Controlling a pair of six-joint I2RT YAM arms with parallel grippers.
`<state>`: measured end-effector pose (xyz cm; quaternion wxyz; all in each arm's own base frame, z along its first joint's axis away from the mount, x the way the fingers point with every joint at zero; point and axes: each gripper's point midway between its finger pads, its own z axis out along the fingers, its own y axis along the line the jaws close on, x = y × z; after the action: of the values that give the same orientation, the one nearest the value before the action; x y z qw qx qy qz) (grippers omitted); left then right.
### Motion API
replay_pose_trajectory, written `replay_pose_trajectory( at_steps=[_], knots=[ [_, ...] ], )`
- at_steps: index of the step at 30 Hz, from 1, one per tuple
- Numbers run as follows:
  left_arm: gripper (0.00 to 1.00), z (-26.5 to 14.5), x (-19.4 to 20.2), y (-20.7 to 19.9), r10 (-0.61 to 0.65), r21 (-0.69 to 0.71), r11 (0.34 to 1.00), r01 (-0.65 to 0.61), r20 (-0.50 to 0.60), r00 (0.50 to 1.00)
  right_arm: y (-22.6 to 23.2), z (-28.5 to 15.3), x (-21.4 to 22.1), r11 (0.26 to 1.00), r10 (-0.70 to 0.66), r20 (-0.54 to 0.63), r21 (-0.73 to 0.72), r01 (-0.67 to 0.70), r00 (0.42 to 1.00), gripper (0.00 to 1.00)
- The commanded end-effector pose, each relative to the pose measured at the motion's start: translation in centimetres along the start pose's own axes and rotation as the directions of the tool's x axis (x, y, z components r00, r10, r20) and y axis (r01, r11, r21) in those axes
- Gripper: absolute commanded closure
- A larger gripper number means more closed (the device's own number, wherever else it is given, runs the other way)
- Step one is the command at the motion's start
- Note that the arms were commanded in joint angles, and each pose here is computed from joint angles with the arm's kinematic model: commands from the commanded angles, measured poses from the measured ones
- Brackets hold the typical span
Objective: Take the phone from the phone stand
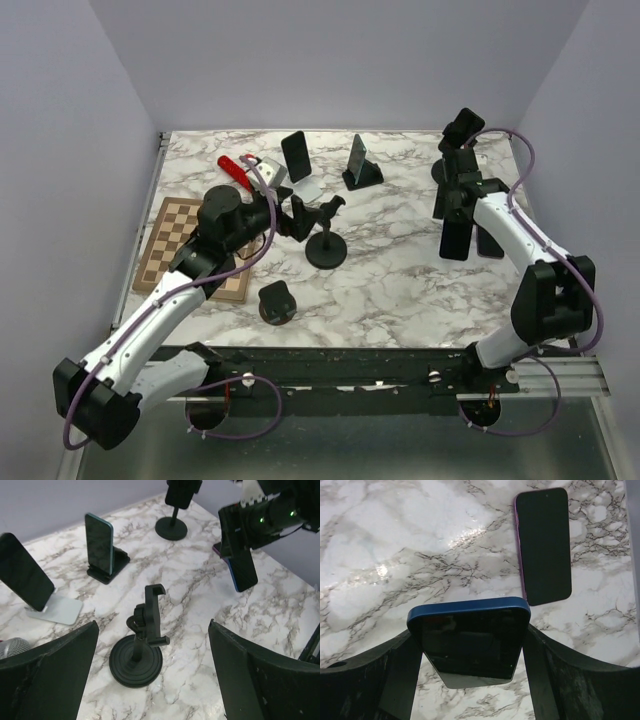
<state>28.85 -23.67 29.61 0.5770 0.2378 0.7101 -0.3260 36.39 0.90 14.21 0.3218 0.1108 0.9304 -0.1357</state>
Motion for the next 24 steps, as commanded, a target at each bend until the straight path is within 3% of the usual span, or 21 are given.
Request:
replay_pose_trajectory(
  at_steps=[1, 7, 14, 24],
  knots=[
    [0.02, -2.3, -3.5, 1.4, -0.021, -0.161, 0.986, 0.037, 0.102, 0.995, 0.2, 2.1, 0.6, 1.000, -0.028, -0.063, 0.009, 0.029, 0.998, 0.99],
    [0.02, -3.3, -4.5, 0.1, -0.020, -0.157, 0.987, 0.043, 0.141, 0.990, -0.8, 5.7, 1.7, 0.992, -0.060, -0.131, 0.099, 0.074, 0.990, 0.99],
    [0.03, -3.4, -4.3, -2.0, 0.001, -0.109, 0.994, 0.015, 0.151, 0.989, -0.8, 8.6, 0.5, 0.984, -0.103, -0.124, 0.134, 0.120, 0.987, 0.99],
    [0.03, -3.3, -4.2, -2.1, 0.006, -0.114, 0.993, 0.012, 0.153, 0.988, -1.8, 11.9, 0.1, 0.978, -0.130, -0.114, 0.151, 0.146, 0.985, 0.97]
  ],
)
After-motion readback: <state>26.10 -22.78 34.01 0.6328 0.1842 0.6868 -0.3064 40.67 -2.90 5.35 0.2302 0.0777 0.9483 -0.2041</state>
